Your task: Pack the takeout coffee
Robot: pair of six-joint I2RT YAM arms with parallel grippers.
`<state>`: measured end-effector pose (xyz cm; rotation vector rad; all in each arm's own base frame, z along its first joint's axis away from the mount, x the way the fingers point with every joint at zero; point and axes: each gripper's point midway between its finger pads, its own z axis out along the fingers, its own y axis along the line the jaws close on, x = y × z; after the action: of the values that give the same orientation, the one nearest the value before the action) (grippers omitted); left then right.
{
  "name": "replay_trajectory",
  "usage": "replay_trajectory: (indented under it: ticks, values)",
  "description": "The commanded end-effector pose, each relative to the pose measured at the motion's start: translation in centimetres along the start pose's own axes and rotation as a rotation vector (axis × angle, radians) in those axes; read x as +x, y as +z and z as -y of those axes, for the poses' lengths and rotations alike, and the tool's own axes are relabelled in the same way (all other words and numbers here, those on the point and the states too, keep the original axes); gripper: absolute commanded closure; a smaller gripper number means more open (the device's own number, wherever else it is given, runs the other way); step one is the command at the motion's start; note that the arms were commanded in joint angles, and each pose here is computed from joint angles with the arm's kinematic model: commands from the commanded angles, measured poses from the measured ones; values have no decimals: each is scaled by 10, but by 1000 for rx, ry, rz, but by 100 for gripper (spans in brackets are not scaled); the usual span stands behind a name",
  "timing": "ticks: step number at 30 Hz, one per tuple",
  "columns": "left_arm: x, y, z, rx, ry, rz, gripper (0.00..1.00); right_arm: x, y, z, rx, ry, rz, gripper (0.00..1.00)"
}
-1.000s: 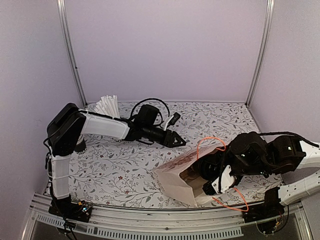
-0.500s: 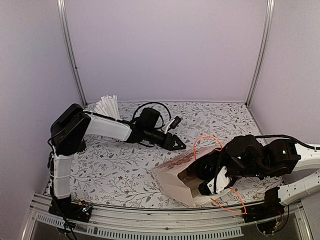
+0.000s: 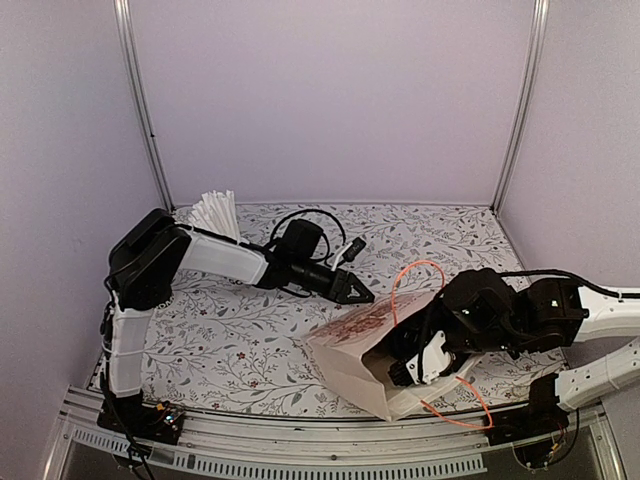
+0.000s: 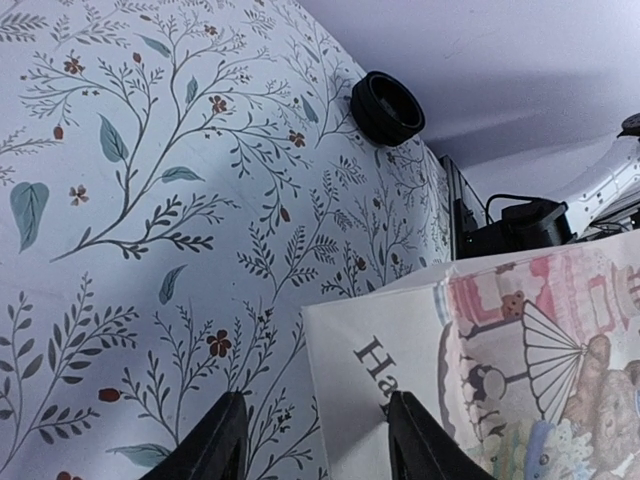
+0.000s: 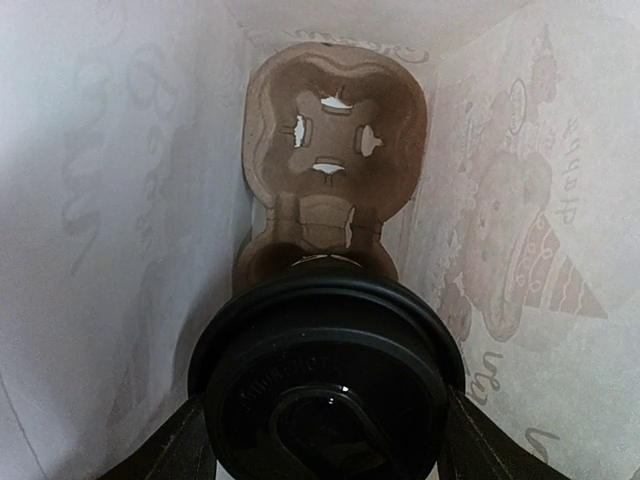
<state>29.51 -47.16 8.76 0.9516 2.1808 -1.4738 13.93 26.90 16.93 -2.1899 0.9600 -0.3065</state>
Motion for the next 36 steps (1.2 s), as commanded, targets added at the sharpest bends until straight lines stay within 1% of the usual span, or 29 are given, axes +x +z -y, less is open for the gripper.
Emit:
replay_trajectory:
  ticks: [1, 11, 21, 27, 36]
  values:
    - [0, 5, -4, 35, 2, -3, 50, -1, 4, 8, 40, 32, 12, 62]
    - [4, 9, -4, 67, -5, -13, 51, 0, 13, 10, 43, 23, 4, 62]
    - [8, 10, -5, 76, -10, -23, 52, 11, 20, 8, 20, 49, -30, 63]
    - [10, 11, -5, 84, -11, -27, 52, 10, 18, 11, 13, 60, -24, 63]
    - [11, 11, -5, 92, -13, -29, 53, 12, 29, 6, -15, 67, -19, 63]
